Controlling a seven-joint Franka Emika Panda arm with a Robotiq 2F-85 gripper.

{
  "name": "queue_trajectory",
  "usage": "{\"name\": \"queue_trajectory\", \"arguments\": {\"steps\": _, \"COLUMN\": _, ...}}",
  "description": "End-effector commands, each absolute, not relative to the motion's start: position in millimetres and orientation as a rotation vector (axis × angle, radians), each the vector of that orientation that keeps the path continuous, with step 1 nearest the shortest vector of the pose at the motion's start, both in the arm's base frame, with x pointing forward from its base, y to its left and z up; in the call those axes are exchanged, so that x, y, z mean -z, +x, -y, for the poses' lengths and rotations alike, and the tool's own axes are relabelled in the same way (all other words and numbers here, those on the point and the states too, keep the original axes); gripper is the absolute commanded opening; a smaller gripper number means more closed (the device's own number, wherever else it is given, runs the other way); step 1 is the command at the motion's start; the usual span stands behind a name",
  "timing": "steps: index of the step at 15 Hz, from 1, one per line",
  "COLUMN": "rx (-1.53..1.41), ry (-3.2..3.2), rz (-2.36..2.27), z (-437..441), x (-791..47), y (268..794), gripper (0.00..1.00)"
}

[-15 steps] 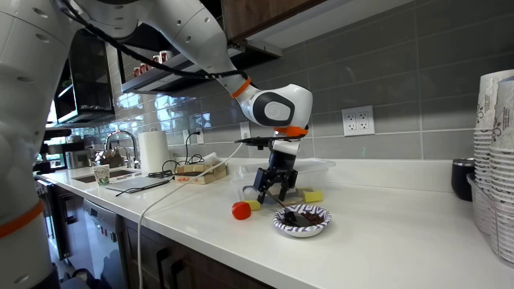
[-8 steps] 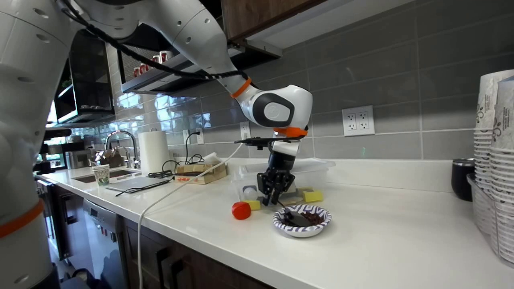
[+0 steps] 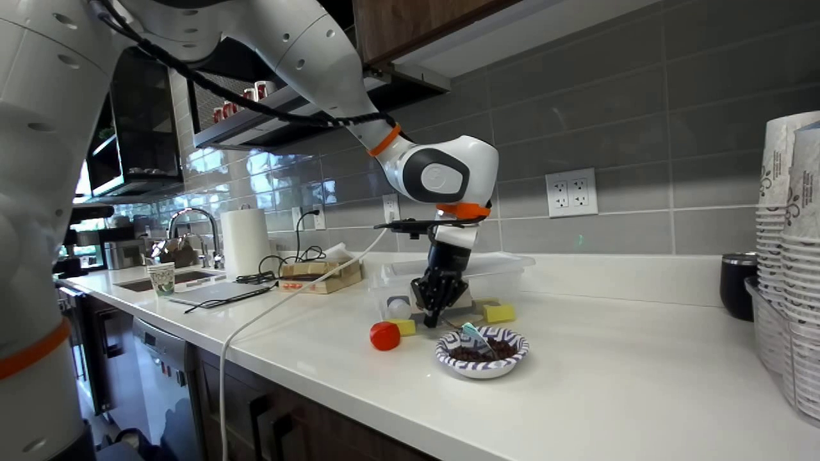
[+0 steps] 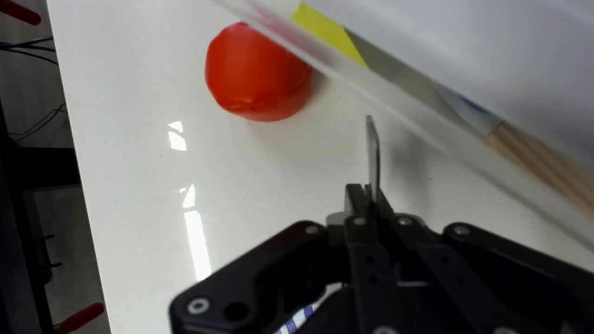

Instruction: Use the cake slicer to stir in the bowl

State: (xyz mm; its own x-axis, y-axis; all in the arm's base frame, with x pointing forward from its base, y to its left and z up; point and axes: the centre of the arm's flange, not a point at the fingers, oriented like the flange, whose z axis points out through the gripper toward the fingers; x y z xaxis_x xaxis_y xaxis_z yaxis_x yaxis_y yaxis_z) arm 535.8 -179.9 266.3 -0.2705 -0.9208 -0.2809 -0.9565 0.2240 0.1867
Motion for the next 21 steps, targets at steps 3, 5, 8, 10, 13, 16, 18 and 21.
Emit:
{"name": "queue_trajectory", "arguments": {"steps": 3, "rx": -0.497, "ry": -1.845, "rz": -2.317, "z": 176.6, "x": -278.0, "y": 536.7, "gripper": 0.01}}
{"name": "queue_trajectory", "arguments": {"steps": 5, "rx": -0.484, "ry": -1.856, "rz": -2.295, "z": 177.2, "x": -286.5, "y": 535.4, "gripper": 0.01}}
{"name": "queue_trajectory", "arguments": {"steps": 8, "rx": -0.457, "ry": -1.881, "rz": -2.239, "z": 178.3, "x": -305.4, "y": 533.2, "gripper": 0.01}}
{"name": "queue_trajectory", "arguments": {"steps": 10, "rx": -0.431, "ry": -1.895, "rz": -2.200, "z": 179.8, "x": -320.7, "y": 531.4, "gripper": 0.01}}
{"name": "queue_trajectory", "arguments": {"steps": 13, "rx": -0.426, "ry": -1.896, "rz": -2.149, "z": 185.0, "x": -336.9, "y": 526.7, "gripper": 0.01}}
{"name": "queue_trajectory", "arguments": {"steps": 16, "rx": -0.479, "ry": -1.855, "rz": -2.092, "z": 189.3, "x": -342.5, "y": 519.0, "gripper": 0.01}}
{"name": "queue_trajectory", "arguments": {"steps": 18, "rx": -0.522, "ry": -1.818, "rz": -2.065, "z": 196.8, "x": -343.5, "y": 512.9, "gripper": 0.01}}
{"name": "queue_trajectory", "arguments": {"steps": 21, "rx": -0.562, "ry": -1.753, "rz": -2.040, "z": 210.8, "x": -345.7, "y": 500.7, "gripper": 0.01}}
